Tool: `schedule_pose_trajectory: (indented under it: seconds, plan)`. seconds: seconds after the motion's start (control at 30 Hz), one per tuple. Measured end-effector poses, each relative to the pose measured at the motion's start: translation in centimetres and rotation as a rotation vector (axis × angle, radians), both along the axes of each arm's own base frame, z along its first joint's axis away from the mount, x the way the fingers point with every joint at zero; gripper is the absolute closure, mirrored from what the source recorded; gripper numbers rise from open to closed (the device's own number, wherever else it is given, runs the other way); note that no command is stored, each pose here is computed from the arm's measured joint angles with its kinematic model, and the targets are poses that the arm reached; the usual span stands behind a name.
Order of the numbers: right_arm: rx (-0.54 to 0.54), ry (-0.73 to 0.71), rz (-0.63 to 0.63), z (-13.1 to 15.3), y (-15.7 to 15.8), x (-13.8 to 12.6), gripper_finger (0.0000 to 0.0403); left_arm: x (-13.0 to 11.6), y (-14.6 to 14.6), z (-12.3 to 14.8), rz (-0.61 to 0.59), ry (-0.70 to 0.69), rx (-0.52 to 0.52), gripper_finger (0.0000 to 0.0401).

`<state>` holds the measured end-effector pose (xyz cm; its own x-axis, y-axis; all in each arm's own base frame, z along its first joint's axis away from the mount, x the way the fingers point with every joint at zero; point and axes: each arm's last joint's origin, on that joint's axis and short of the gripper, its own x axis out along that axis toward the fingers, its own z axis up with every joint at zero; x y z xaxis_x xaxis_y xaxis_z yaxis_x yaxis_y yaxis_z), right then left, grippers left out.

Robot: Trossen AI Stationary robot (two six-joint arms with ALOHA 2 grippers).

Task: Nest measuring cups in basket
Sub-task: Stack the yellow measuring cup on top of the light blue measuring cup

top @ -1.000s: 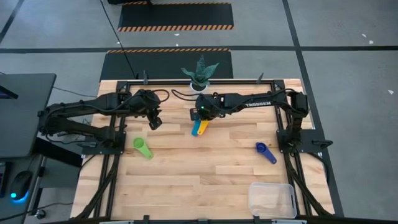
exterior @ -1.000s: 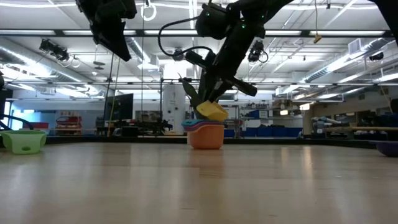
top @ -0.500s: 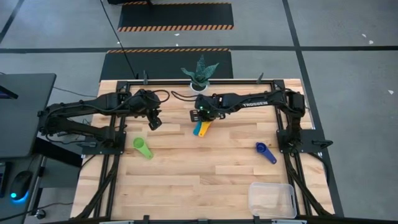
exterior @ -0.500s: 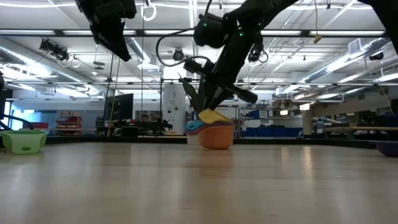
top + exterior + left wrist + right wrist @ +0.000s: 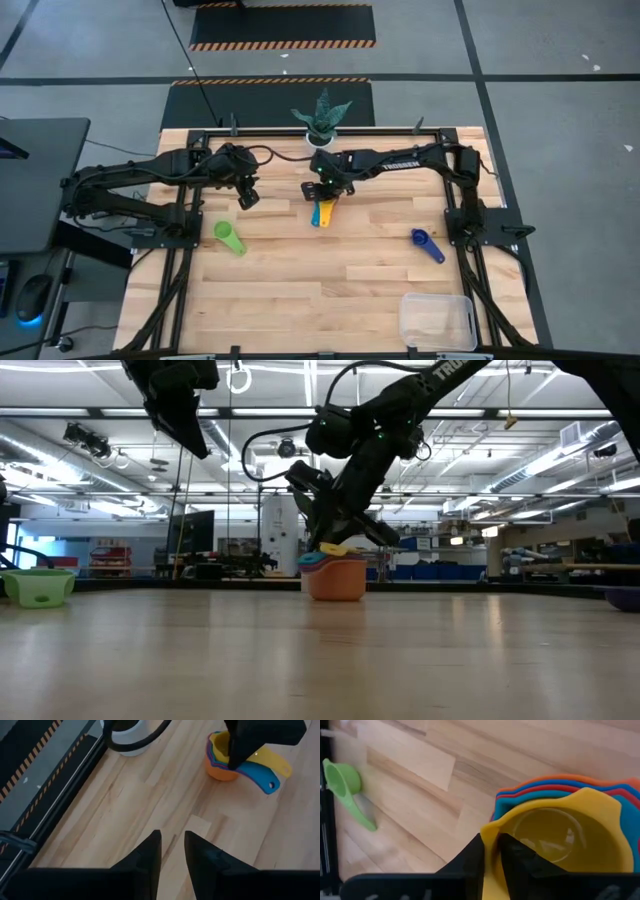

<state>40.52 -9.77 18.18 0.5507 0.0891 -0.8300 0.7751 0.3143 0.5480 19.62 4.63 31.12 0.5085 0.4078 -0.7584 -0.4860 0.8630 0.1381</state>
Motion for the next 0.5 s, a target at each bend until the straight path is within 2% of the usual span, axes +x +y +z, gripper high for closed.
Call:
schedule_pose_trajectory:
  seconds: [0.33,0.5]
  plan:
    - [-0.055,-0.02,0.083,0.0,-0.04,0.09,0.0334,0.0,0.0,0.0,-0.001,0.001,0.001,0.031]
    - [-0.061,-0.023,0.103,-0.04,-0.18,0.05,0.0313,0.0,0.0,0.0,-0.019,0.011,0.013,0.031]
